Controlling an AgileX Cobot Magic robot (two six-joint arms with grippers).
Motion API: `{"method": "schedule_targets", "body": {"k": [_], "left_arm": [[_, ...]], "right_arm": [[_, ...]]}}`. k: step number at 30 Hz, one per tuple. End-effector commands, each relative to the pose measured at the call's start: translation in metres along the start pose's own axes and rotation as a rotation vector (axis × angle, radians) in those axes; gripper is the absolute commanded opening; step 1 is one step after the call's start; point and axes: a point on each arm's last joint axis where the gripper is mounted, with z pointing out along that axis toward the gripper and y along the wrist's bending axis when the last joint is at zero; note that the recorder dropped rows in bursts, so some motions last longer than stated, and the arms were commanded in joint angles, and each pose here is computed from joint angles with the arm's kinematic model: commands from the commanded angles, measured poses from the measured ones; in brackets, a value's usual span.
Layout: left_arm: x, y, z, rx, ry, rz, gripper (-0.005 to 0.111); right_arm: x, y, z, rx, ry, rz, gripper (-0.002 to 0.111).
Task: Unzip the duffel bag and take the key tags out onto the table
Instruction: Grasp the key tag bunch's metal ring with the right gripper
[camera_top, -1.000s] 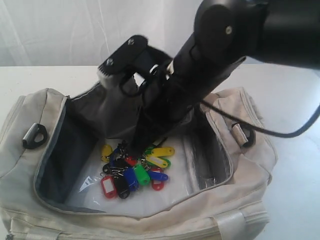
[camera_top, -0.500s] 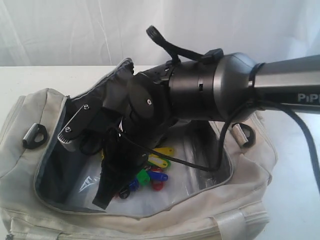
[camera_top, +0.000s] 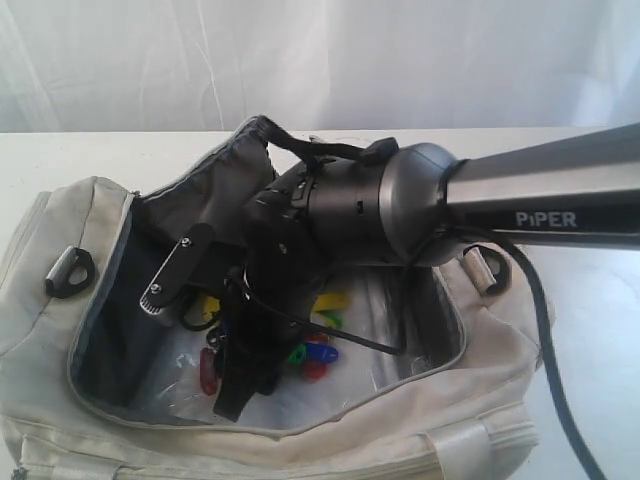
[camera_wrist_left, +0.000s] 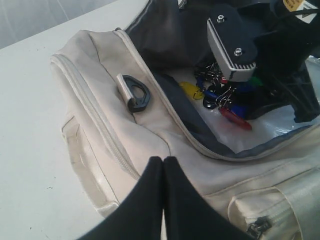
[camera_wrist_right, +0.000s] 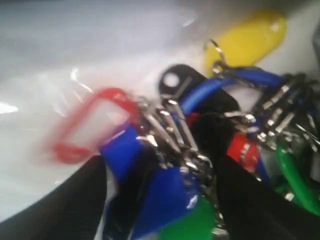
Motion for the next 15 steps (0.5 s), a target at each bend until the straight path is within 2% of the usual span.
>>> {"method": "schedule_targets", "body": {"k": [1, 4, 8, 15], "left_arm": [[0.002, -0.001, 0.0, 0.005, 0.0, -0.009, 0.0], [0.002, -0.001, 0.0, 0.005, 0.0, -0.009, 0.0], [0.002, -0.001, 0.0, 0.005, 0.0, -0.009, 0.0], [0.002, -0.001, 0.0, 0.005, 0.0, -0.009, 0.0]], "right_arm": [[0.009, -0.012, 0.009, 0.119, 0.097, 0.017, 0.065], [0.01, -0.015, 0.008, 0.152, 0.11, 0.021, 0.063], [0.01, -0.014, 0.009, 0.146, 0.109, 0.028, 0.052], [0.01, -0.004, 0.016, 0.049, 0.114, 0.069, 0.036]]}}
